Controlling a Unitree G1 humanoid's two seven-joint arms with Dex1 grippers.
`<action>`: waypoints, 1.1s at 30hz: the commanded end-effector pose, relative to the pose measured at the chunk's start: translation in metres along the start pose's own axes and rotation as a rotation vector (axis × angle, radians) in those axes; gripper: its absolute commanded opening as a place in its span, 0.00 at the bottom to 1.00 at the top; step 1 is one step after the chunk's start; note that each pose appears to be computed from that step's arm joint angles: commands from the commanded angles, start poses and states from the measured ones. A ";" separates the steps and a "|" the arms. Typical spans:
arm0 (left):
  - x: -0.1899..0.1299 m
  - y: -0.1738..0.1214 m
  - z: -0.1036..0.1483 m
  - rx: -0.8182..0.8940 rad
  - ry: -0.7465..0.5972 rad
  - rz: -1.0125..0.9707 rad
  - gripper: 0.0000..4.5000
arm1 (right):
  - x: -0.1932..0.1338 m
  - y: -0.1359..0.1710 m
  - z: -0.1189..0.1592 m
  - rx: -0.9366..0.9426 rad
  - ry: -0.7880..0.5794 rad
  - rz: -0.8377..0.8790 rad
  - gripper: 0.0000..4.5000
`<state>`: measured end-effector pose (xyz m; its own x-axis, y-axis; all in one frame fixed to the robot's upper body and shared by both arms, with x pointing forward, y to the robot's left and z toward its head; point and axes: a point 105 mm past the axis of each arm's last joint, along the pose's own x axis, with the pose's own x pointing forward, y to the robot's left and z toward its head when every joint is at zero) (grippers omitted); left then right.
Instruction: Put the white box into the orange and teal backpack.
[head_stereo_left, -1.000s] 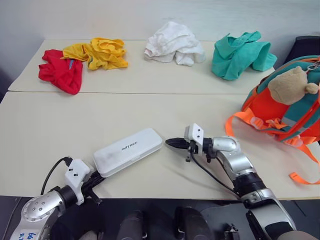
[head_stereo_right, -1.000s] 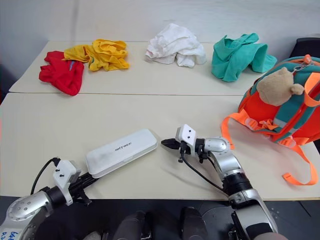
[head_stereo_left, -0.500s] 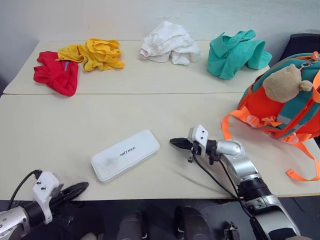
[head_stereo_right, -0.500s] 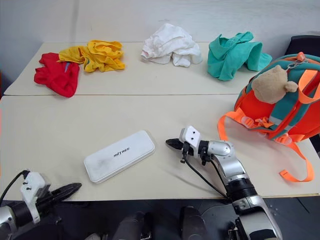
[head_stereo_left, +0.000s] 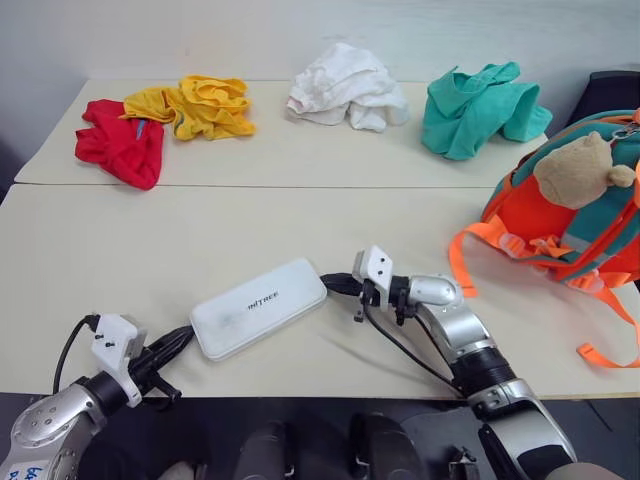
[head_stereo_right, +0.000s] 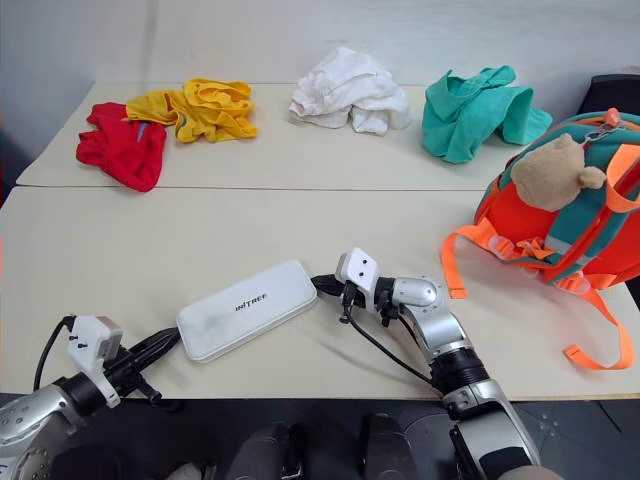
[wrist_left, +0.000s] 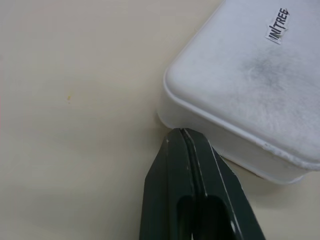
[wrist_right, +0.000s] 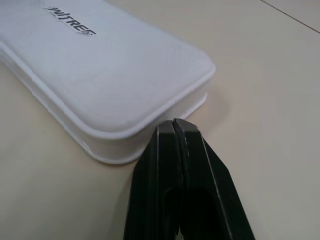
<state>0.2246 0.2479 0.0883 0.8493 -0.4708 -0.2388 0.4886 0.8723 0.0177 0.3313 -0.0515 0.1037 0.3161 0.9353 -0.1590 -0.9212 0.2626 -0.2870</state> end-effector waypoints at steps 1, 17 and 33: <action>0.015 -0.001 0.009 0.042 -0.023 -0.036 0.00 | -0.006 0.013 0.017 -0.016 -0.055 0.063 0.00; 0.005 0.042 0.025 -0.137 0.046 -0.077 0.26 | -0.076 0.007 -0.003 -0.015 0.140 -0.057 0.00; 0.035 0.017 0.042 -0.926 0.504 -0.411 0.74 | -0.048 0.020 0.001 -0.049 0.154 0.057 0.00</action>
<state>0.2725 0.2399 0.1208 0.3957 -0.8200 -0.4134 0.2285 0.5240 -0.8205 0.2961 -0.0970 0.0990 0.3050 0.8911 -0.3361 -0.9334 0.2096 -0.2914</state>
